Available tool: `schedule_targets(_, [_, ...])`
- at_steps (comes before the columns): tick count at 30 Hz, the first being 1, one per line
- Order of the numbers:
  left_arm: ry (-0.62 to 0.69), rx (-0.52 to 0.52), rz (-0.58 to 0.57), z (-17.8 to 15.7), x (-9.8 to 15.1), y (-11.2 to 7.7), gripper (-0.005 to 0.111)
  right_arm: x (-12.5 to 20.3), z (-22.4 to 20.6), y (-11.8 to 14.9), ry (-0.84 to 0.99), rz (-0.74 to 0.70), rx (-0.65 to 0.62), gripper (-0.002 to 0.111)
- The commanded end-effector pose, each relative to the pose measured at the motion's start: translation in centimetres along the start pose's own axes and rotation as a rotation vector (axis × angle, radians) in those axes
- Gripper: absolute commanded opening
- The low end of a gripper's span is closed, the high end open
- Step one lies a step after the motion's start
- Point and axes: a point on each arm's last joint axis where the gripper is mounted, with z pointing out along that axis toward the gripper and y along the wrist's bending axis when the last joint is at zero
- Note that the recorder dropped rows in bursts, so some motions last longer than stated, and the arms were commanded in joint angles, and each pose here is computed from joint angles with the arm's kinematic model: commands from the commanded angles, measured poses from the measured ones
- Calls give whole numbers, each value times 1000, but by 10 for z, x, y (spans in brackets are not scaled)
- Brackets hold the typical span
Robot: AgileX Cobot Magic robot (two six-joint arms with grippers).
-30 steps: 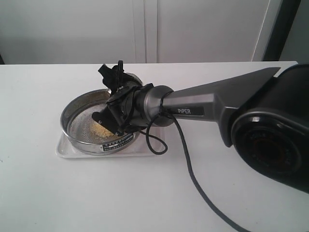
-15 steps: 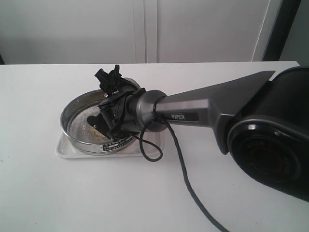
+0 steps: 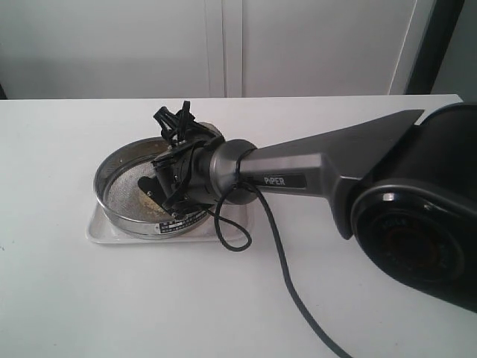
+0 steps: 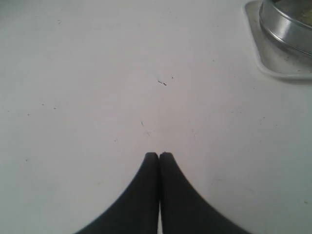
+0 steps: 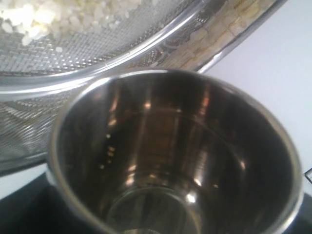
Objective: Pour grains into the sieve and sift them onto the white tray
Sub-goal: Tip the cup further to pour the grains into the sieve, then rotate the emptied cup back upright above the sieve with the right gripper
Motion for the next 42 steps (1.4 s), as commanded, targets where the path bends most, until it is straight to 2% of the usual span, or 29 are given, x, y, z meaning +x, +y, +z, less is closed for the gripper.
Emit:
schedule_targets(1, [16,4,-13,1,4,0,0,0,-3,-1,1,-11,2,0])
schedule_targets(12, [16,4,-13,1,4,0,0,4,-3,3,48,10,-51,0])
schedule_targets(18, [16,4,-13,1,4,0,0,2,-3,6,20,-91,-76,0])
schedule_targets(25, [16,4,-13,1,4,0,0,-3,-3,0,-39,-122,-10,0])
schedule_targets(34, [16,4,-13,1,4,0,0,8,-9,-16,31,-218,101,0])
schedule_targets(42, [16,4,-13,1,4,0,0,10,-18,-28,-7,-219,165,0])
